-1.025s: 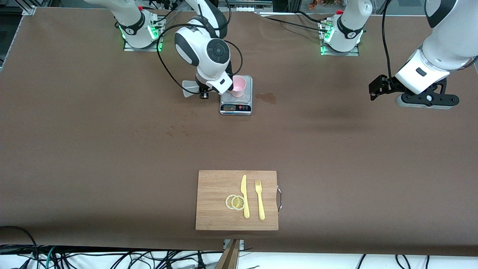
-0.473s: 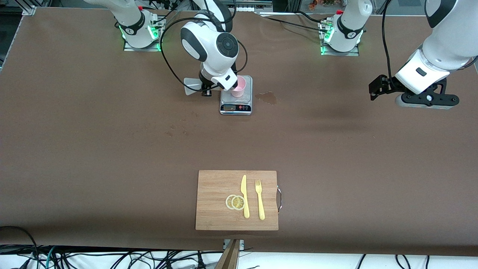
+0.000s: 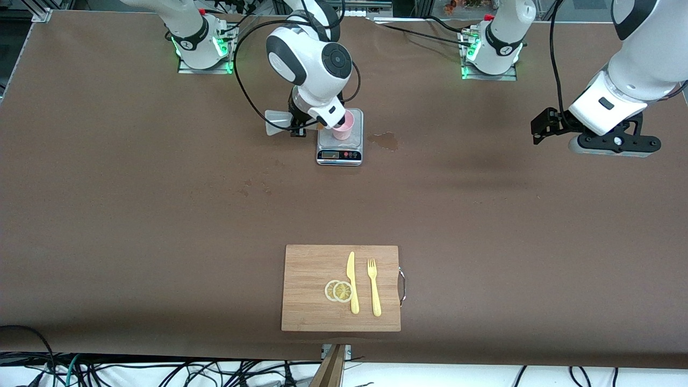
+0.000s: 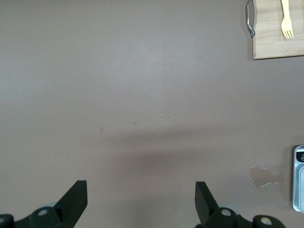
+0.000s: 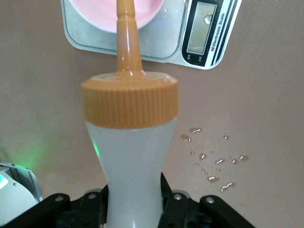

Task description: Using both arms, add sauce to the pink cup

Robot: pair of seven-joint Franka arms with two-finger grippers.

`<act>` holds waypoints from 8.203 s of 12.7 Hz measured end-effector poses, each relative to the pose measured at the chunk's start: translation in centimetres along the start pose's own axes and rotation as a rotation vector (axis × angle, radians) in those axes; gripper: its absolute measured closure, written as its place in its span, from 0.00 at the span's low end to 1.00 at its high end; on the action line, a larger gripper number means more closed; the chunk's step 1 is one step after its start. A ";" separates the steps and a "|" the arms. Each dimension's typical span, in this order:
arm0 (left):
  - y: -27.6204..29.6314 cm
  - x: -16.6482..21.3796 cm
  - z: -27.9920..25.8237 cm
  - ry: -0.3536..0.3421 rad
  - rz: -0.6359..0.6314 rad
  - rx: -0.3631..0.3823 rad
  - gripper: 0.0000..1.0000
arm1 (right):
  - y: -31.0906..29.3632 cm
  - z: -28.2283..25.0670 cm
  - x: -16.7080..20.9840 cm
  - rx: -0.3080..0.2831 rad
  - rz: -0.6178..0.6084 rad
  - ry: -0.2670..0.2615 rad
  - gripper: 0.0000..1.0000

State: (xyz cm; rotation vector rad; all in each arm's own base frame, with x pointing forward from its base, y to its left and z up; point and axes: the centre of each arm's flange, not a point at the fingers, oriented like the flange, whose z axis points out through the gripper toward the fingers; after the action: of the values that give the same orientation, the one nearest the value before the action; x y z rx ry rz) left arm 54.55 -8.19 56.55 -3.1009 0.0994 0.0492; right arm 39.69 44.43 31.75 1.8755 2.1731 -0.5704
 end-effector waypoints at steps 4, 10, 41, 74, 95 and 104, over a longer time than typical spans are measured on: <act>0.0 0.0 0.0 0.000 0.000 0.000 0.00 | -0.4 0.3 0.6 -0.001 0.001 -0.032 0.67; 0.0 0.0 0.0 0.000 0.000 0.000 0.00 | -0.2 0.0 1.4 -0.008 0.024 -0.084 0.67; 0.0 0.0 0.0 0.000 0.000 0.000 0.00 | 7.8 -3.2 -10.4 0.228 0.098 0.366 0.67; 0.2 0.0 0.0 0.000 0.003 0.000 0.00 | 12.8 37.3 -40.9 0.041 -0.338 1.602 0.03; 0.0 -0.1 0.0 -0.009 0.000 0.001 0.00 | 8.6 2.1 -58.0 0.202 0.607 0.622 0.00; 0.3 -0.1 0.0 -0.009 0.005 0.001 0.00 | 4.7 -8.6 -53.7 0.264 1.370 0.425 0.00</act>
State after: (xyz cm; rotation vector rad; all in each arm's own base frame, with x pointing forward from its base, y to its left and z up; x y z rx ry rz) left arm 54.46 -8.44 56.60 -3.0993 0.1068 0.0637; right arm 53.95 0.31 60.56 3.1408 0.4748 -0.1350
